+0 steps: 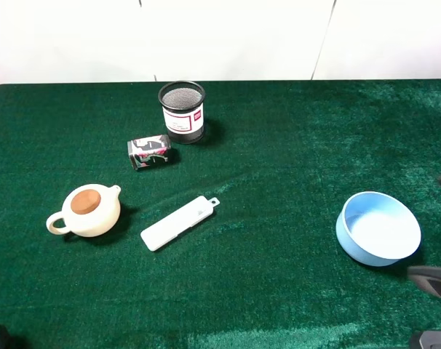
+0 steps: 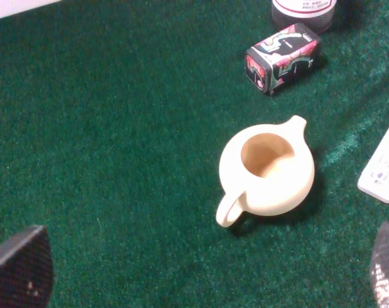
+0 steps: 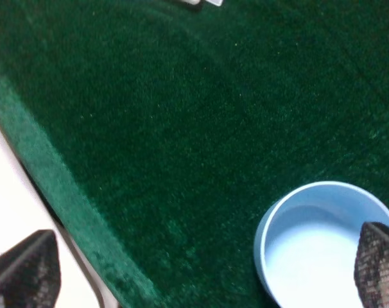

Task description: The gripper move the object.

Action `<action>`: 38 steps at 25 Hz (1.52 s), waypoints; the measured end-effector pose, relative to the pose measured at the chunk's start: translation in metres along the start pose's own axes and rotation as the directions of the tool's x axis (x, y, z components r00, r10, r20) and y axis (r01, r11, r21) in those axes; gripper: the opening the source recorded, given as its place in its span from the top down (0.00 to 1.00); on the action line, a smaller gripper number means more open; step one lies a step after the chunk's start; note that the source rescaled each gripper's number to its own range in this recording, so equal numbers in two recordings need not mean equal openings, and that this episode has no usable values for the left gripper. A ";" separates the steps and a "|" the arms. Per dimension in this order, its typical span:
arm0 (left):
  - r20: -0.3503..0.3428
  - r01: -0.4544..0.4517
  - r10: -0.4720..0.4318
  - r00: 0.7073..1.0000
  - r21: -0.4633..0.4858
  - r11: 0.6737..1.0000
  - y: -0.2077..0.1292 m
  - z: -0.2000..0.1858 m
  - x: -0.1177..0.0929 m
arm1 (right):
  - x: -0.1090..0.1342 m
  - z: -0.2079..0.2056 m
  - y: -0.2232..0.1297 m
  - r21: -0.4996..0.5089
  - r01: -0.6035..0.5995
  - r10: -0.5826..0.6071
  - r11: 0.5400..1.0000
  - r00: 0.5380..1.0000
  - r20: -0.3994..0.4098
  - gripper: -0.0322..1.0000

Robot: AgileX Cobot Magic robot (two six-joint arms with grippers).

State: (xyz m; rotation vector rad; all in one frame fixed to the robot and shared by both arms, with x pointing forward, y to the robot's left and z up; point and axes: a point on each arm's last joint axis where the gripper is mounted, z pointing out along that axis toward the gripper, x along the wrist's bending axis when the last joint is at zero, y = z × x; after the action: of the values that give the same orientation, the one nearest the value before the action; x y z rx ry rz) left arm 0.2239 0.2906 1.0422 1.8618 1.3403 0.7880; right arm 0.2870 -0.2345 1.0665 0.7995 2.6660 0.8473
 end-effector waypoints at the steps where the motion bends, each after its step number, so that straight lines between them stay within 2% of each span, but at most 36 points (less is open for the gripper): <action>1: 0.000 0.000 0.000 1.000 0.000 1.000 0.000 0.000 0.000 | 0.000 -0.002 -0.006 -0.024 -0.015 0.015 1.000 1.000 0.001 0.00; 7: 0.000 0.000 0.000 1.000 0.000 1.000 0.000 0.000 0.000 | 0.001 -0.011 -0.041 -0.196 -0.064 0.065 0.979 0.998 0.000 0.00; 14: 0.000 0.000 0.000 1.000 0.000 1.000 0.000 0.000 0.000 | 0.000 -0.033 -0.063 -0.404 -0.068 0.080 0.912 0.997 0.011 0.00; 17: 0.000 0.000 0.000 1.000 0.000 1.000 0.000 0.000 0.000 | -0.001 -0.040 -0.074 -0.473 -0.070 0.103 0.878 0.994 0.045 0.00; 22: -0.001 0.000 0.000 1.000 0.000 1.000 0.000 0.000 0.000 | 0.002 -0.042 -0.076 -0.483 -0.096 0.203 0.871 0.963 0.175 0.00; 29: -0.001 0.000 0.000 1.000 0.000 1.000 0.000 0.000 0.000 | 0.007 -0.041 -0.074 -0.481 -0.172 0.364 0.860 0.867 0.340 0.00; 38: -0.001 0.000 0.000 1.000 0.000 1.000 0.000 0.000 0.000 | 0.012 -0.038 -0.070 -0.477 -0.223 0.459 0.850 0.759 0.462 0.00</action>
State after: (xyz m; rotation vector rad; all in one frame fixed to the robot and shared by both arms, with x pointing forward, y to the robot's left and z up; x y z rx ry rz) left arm 0.2240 0.2907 1.0422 1.8621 1.3407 0.7889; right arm 0.2331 -0.2932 1.0553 1.2317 1.7691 0.9975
